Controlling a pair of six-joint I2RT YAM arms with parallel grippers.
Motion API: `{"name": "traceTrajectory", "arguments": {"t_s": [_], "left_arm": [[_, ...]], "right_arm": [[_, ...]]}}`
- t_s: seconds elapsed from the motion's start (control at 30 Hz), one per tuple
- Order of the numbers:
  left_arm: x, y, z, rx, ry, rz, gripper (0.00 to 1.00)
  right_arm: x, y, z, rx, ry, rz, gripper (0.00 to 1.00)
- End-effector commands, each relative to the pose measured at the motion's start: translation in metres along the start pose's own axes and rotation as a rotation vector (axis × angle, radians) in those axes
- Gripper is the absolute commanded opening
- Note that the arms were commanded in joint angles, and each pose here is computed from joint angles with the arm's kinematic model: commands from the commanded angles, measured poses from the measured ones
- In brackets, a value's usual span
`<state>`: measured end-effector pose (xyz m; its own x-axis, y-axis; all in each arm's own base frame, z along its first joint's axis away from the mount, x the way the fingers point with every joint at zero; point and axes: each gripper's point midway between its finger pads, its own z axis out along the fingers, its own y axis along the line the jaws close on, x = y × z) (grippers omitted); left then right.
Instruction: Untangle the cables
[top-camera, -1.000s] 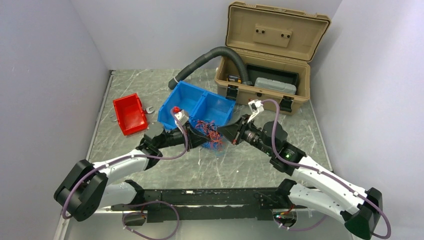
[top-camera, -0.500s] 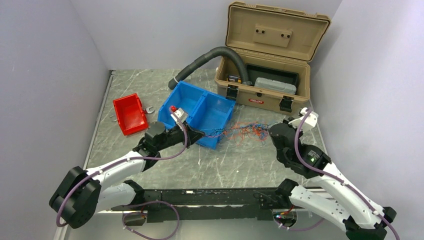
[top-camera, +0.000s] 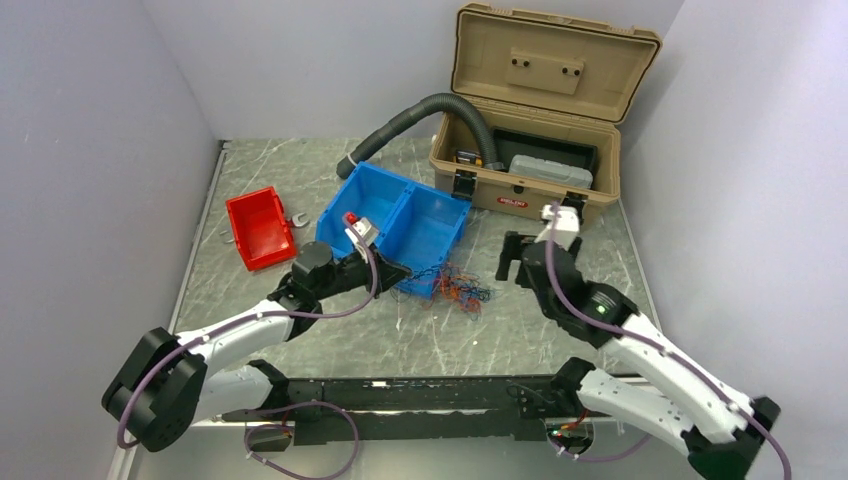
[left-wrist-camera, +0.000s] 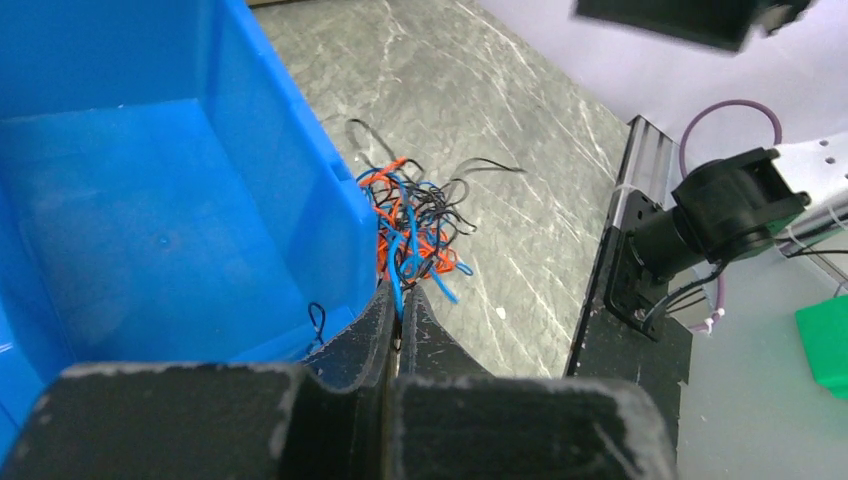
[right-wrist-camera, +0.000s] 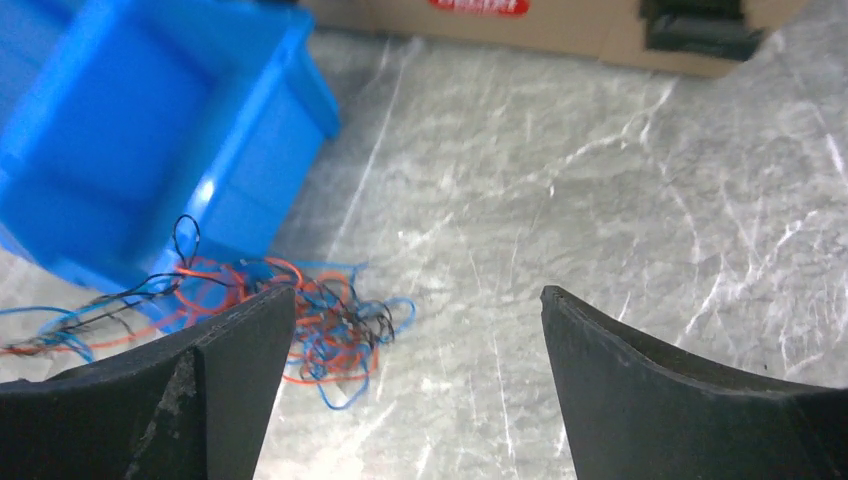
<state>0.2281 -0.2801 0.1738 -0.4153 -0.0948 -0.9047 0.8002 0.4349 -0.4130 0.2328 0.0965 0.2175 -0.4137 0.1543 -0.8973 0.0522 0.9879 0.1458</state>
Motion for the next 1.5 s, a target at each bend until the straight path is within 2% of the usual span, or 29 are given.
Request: {"name": "traceTrajectory", "arguments": {"t_s": [0.0,0.07,0.2,0.37,0.6,0.73,0.87,1.0,1.07,1.1,1.13,1.23,1.3,1.33,1.47], "left_arm": [[-0.029,-0.02,0.003,0.105,-0.07,0.079,0.0],[-0.029,-0.022,0.002,0.114,-0.072,0.085,0.0],[-0.03,-0.025,0.0,0.123,-0.079,0.094,0.0],[-0.031,-0.026,-0.002,0.124,-0.082,0.099,0.0],[-0.03,-0.028,0.0,0.141,-0.069,0.094,0.0],[-0.03,-0.03,-0.001,0.15,-0.072,0.098,0.0],[-0.03,-0.031,-0.002,0.153,-0.074,0.103,0.0],[-0.031,-0.034,-0.003,0.164,-0.083,0.112,0.02],[-0.031,-0.035,-0.004,0.173,-0.088,0.119,0.11],[-0.032,-0.036,-0.005,0.176,-0.094,0.122,0.17],[-0.033,-0.037,-0.006,0.177,-0.098,0.126,0.28],[-0.033,-0.038,-0.006,0.184,-0.097,0.125,0.72],[-0.032,-0.041,-0.006,0.198,-0.094,0.122,0.93],[-0.032,-0.042,-0.005,0.204,-0.092,0.117,0.99],[-0.031,-0.048,-0.003,0.248,-0.081,0.105,0.99]], "right_arm": [[0.031,0.023,0.019,-0.043,0.173,-0.121,0.94],[0.052,0.03,0.028,-0.067,0.253,-0.139,0.94],[0.074,0.043,0.043,-0.143,0.3,-0.109,0.93],[0.098,0.044,0.061,-0.238,0.393,-0.046,0.83],[0.136,0.061,0.073,-0.333,0.514,-0.051,0.81],[0.161,0.065,0.081,-0.34,0.606,-0.057,0.75],[0.177,0.061,0.086,-0.317,0.629,-0.042,0.59],[0.159,0.072,0.077,-0.399,0.56,-0.023,0.21],[0.138,0.075,0.07,-0.426,0.485,-0.02,0.02],[0.125,0.075,0.066,-0.44,0.439,-0.018,0.0],[0.115,0.076,0.061,-0.454,0.404,-0.023,0.0],[0.08,0.087,0.039,-0.554,0.308,-0.035,0.0],[0.062,0.098,0.022,-0.635,0.269,-0.038,0.0],[0.055,0.103,0.016,-0.668,0.26,-0.031,0.0],[0.035,0.12,-0.006,-0.781,0.234,0.03,0.0]]}}
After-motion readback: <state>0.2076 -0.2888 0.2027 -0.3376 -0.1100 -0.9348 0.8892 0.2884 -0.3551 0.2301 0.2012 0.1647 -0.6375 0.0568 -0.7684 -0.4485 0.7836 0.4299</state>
